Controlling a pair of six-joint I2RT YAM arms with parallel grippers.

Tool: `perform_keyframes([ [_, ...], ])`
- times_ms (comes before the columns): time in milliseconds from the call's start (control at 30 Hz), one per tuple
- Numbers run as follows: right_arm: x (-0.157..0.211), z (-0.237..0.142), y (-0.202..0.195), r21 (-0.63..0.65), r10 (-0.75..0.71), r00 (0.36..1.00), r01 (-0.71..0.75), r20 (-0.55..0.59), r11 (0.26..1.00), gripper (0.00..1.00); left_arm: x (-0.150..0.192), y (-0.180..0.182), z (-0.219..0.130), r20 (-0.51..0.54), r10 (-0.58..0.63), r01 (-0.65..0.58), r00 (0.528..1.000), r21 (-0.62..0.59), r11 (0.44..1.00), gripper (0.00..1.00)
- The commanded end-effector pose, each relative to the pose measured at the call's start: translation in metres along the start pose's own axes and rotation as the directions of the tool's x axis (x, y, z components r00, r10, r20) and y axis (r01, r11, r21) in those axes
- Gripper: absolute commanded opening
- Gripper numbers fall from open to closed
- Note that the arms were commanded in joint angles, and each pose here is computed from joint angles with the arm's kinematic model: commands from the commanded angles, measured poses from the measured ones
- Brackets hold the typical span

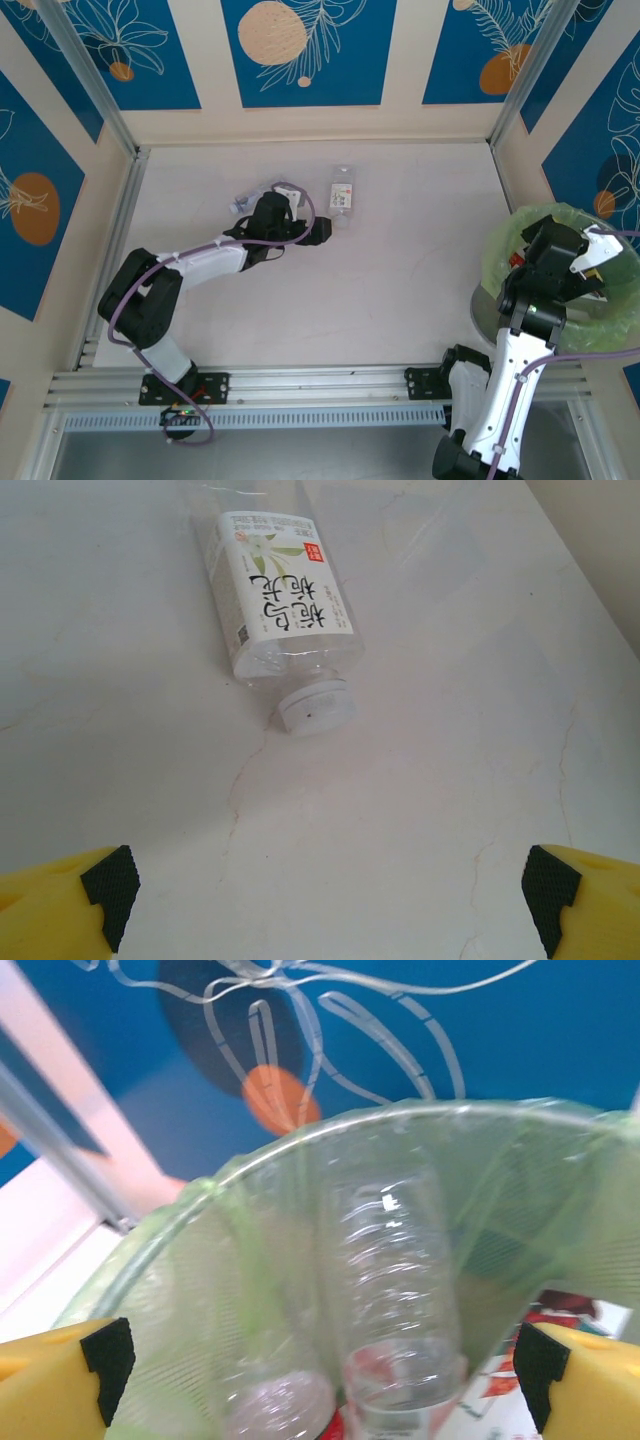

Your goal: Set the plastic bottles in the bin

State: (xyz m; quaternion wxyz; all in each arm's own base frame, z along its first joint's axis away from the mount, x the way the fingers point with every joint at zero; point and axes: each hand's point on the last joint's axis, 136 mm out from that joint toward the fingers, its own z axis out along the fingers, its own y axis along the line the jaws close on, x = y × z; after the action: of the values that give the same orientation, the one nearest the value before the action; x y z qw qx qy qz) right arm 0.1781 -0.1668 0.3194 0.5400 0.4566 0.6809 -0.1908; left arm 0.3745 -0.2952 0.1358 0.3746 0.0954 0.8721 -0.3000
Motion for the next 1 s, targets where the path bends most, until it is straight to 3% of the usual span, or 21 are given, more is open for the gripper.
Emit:
perform_keyframes([
  [0, -0.01, -0.015, 0.034, -0.196, 0.005, 1.0, -0.007, -0.01, 0.981, 1.0, -0.012, 0.008, -0.004, 0.028, -0.024, 0.025, 0.999, -0.051, 0.998, 1.0],
  [100, -0.007, -0.024, 0.061, -0.345, -0.021, 0.999, 0.004, -0.045, 0.939, 0.99, -0.015, 0.017, -0.007, 0.04, -0.044, 0.048, 0.998, -0.093, 0.995, 1.0],
  [233, 0.006, -0.039, 0.106, -0.572, -0.108, 0.989, 0.029, -0.104, 0.82, 1.0, -0.017, 0.027, -0.011, 0.042, -0.072, 0.077, 0.997, -0.121, 0.99, 1.0],
  [333, 0.021, -0.047, 0.13, -0.671, -0.171, 0.974, 0.025, -0.152, 0.741, 1.0, -0.021, 0.033, -0.015, 0.034, -0.083, 0.087, 0.996, -0.132, 0.987, 1.0],
  [700, 0.059, -0.083, 0.195, -0.831, -0.379, 0.923, 0.164, -0.06, 0.532, 0.99, -0.045, 0.074, -0.044, 0.022, -0.071, 0.075, 0.997, -0.247, 0.966, 0.99],
  [967, 0.084, -0.113, 0.215, -0.895, -0.487, 0.873, 0.227, 0.012, 0.385, 0.99, -0.056, 0.107, -0.062, -0.019, -0.03, 0.02, 0.999, -0.39, 0.921, 1.0],
])
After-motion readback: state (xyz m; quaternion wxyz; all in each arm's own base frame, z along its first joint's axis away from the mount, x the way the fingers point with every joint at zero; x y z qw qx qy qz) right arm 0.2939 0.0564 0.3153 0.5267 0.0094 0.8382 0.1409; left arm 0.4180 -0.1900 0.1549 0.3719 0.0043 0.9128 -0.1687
